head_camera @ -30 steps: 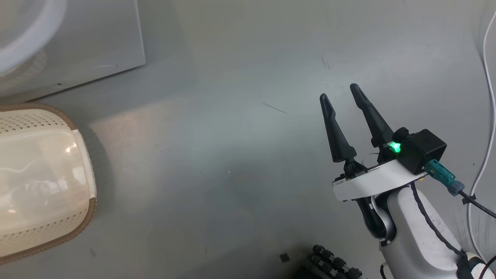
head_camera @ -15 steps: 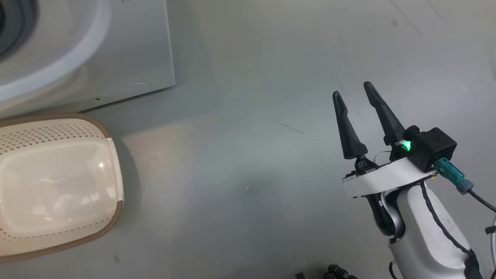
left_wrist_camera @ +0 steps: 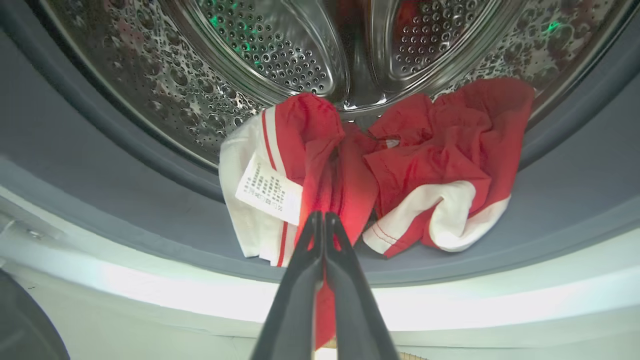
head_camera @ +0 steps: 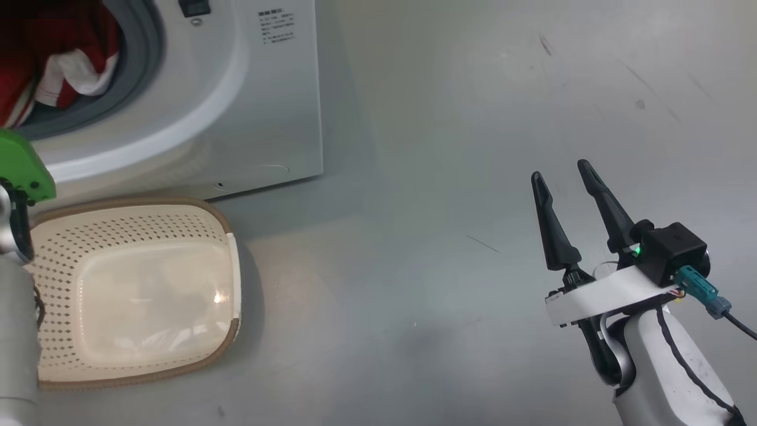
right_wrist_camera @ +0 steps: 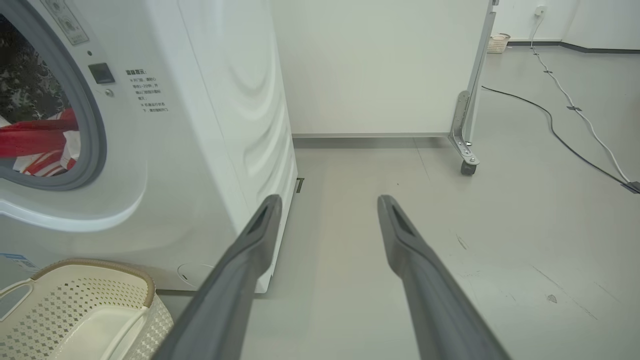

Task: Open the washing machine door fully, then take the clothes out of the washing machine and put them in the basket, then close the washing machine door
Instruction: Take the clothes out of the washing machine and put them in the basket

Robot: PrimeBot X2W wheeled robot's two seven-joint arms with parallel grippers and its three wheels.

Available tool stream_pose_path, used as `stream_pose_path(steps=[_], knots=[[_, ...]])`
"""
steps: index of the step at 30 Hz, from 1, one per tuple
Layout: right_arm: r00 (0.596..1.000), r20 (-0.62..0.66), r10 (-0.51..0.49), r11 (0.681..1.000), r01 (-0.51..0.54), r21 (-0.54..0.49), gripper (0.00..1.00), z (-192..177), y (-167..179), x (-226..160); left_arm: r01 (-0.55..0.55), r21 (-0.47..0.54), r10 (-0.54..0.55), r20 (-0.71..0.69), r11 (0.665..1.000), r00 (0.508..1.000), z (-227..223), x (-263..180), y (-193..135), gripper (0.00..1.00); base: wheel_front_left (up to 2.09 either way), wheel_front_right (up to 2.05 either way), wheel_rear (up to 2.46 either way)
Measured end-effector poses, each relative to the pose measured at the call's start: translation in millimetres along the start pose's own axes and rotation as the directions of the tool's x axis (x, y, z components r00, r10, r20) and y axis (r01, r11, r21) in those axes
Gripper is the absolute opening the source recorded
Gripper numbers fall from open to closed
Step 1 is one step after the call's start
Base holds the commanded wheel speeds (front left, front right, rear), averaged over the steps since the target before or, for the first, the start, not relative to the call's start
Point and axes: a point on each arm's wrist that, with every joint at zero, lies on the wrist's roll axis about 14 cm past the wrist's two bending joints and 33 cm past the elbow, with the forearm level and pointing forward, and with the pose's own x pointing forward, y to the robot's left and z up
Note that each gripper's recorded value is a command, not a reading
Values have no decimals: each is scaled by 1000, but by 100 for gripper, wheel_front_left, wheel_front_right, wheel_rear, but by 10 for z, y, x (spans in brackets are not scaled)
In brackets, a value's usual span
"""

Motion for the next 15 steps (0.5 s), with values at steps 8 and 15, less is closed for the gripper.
stream_pose_path(steps=[8, 15], knots=[[999, 12, 34, 999, -34, 13, 100, 50, 153, -128, -31, -101, 46, 142, 994, 989, 283, -386, 275, 0, 0, 0, 0], [997, 30, 71, 997, -71, 17, 100, 114, 283, -238, -15, -167, 66, 303, 986, 951, 582, -758, 417, 0, 0, 0, 0]])
